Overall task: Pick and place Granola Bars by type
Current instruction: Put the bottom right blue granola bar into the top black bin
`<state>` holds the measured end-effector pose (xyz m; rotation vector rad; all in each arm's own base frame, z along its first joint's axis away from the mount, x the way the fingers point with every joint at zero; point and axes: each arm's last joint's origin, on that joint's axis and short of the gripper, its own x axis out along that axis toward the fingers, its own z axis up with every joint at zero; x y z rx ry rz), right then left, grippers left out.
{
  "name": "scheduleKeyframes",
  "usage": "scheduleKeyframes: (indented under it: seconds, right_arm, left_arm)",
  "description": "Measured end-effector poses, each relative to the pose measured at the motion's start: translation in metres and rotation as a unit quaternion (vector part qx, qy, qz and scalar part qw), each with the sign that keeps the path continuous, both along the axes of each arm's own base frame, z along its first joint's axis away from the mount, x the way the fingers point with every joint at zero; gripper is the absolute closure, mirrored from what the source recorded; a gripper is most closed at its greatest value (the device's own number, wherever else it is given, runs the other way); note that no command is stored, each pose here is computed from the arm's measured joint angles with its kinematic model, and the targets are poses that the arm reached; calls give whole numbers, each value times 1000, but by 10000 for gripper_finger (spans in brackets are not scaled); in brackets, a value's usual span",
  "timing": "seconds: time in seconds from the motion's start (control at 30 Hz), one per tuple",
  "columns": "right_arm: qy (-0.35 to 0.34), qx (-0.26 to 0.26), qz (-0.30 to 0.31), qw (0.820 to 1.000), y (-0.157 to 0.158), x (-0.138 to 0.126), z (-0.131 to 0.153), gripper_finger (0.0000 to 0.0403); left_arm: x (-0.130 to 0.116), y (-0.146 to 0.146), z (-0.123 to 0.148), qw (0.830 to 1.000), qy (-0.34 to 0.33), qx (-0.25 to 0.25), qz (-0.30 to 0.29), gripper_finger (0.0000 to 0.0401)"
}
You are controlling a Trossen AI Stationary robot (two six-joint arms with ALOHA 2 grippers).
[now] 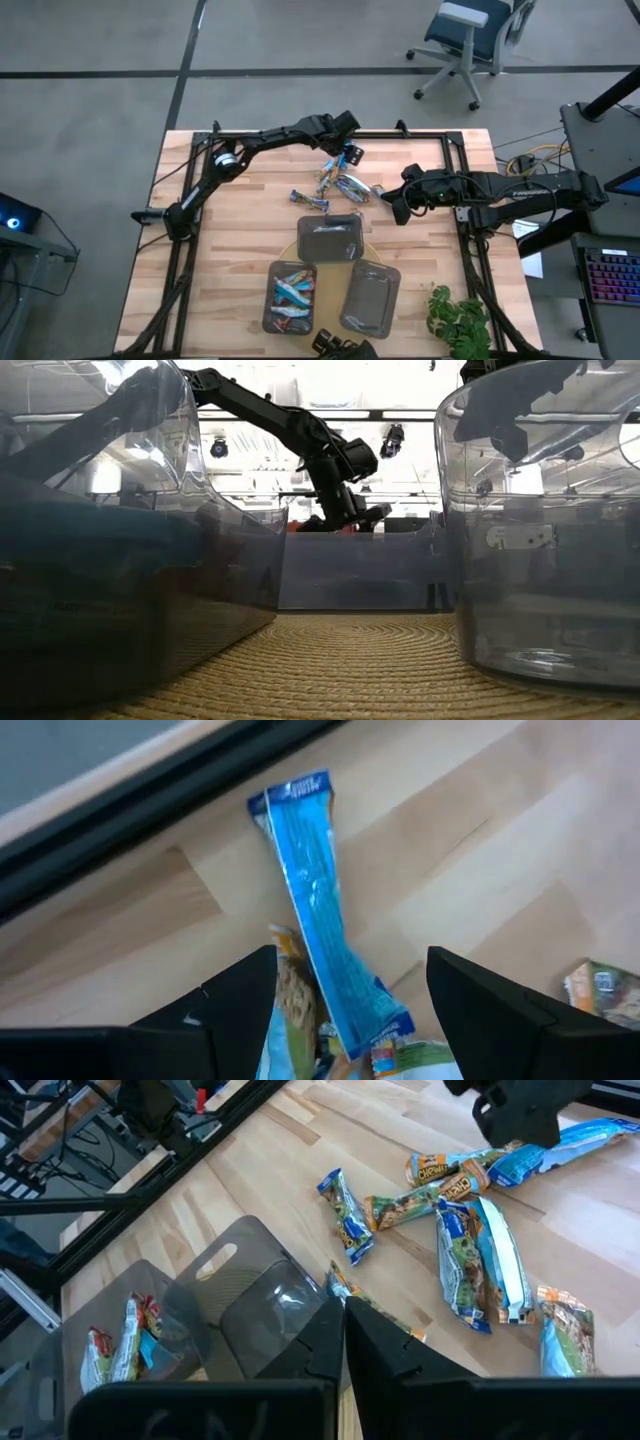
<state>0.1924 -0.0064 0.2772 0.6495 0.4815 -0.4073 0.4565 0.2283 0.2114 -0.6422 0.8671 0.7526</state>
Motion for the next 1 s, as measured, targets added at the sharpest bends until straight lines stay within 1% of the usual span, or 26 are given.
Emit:
scheduleKeyframes:
  seconds: [0.1,0.23,0.47,0.6,0.7,0.87,1.0]
  right_arm:
    - [0,0,0,1000,0,0,0,394]
    - [0,0,0,1000,0,0,0,394]
    - [0,0,0,1000,0,0,0,394]
    - [0,0,0,1000,0,0,0,394]
    - [0,0,0,1000,0,0,0,394]
    - [0,0,0,1000,0,0,0,394]
    - [0,0,0,1000,0,0,0,394]
  left_arm:
    - [-2,0,-4,1000,12,5,6,161]
    - [-1,1,-2,1000,8,15,11,161]
    - [-1,0,-1,1000,10,12,7,161]
    - [0,-9,9,999,23,4,-32,161]
    - [0,-18,24,997,42,14,-70,161]
    - [0,-24,37,993,63,41,-96,161]
    - [-3,-26,43,989,81,45,-115,161]
